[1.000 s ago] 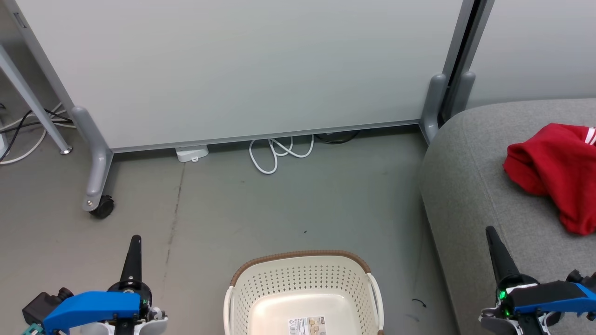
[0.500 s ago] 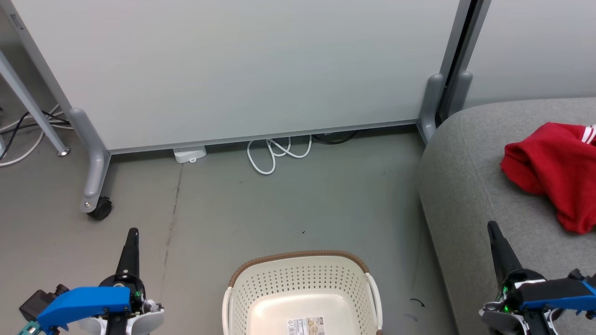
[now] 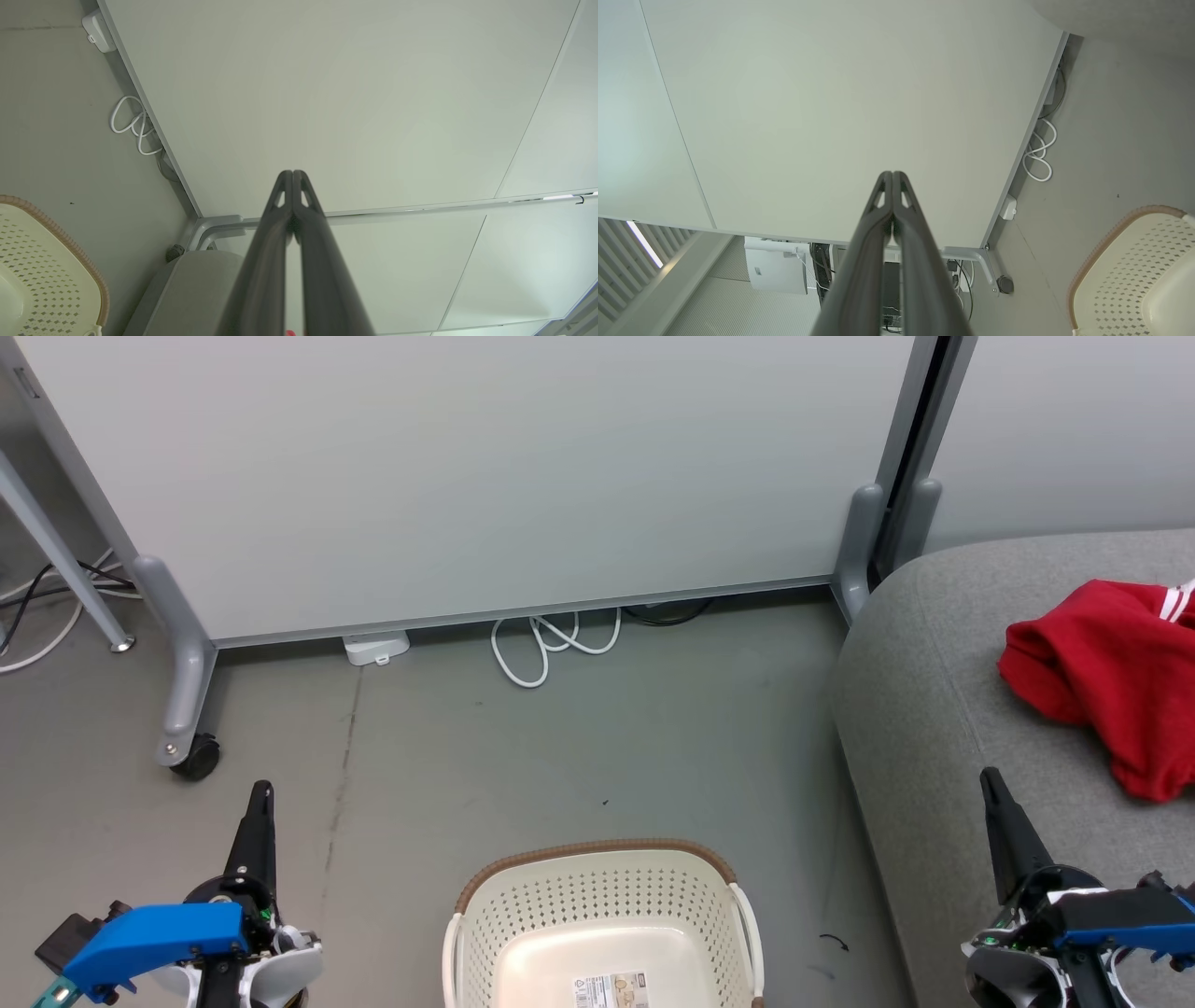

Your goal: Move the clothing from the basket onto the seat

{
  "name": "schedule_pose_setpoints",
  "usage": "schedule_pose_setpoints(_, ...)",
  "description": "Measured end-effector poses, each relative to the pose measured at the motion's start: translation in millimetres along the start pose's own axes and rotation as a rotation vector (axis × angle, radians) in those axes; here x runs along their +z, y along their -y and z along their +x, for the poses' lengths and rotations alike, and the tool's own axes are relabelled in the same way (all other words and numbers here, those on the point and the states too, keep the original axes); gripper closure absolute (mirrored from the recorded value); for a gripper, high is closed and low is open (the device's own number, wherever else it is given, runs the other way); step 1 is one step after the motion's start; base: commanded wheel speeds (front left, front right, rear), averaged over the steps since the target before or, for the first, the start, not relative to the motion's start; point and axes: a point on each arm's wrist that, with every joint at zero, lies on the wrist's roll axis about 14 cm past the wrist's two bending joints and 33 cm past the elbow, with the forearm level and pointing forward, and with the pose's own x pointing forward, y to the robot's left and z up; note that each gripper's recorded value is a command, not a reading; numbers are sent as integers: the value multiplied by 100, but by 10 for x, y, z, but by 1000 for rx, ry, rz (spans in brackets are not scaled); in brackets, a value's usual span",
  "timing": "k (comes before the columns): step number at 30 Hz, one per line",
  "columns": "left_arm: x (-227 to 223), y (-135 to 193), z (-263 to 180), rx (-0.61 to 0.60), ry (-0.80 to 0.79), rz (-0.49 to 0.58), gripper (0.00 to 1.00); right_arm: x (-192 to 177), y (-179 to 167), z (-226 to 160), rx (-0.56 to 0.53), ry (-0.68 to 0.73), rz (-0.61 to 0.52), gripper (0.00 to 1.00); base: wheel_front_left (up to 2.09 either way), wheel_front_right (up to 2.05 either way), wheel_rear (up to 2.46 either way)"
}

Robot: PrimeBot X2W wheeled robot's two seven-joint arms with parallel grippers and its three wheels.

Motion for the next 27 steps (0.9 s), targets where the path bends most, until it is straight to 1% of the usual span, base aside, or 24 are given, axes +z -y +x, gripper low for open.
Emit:
schedule_pose_setpoints(13,5,88,38,-30,-4,-79,100,31,-55,7,22,6,85,100,0,0,0)
schedule_pose_setpoints(27,4,95,43,-32,-4,-79,100,32,-62,11,24,7,86,100,0,0,0)
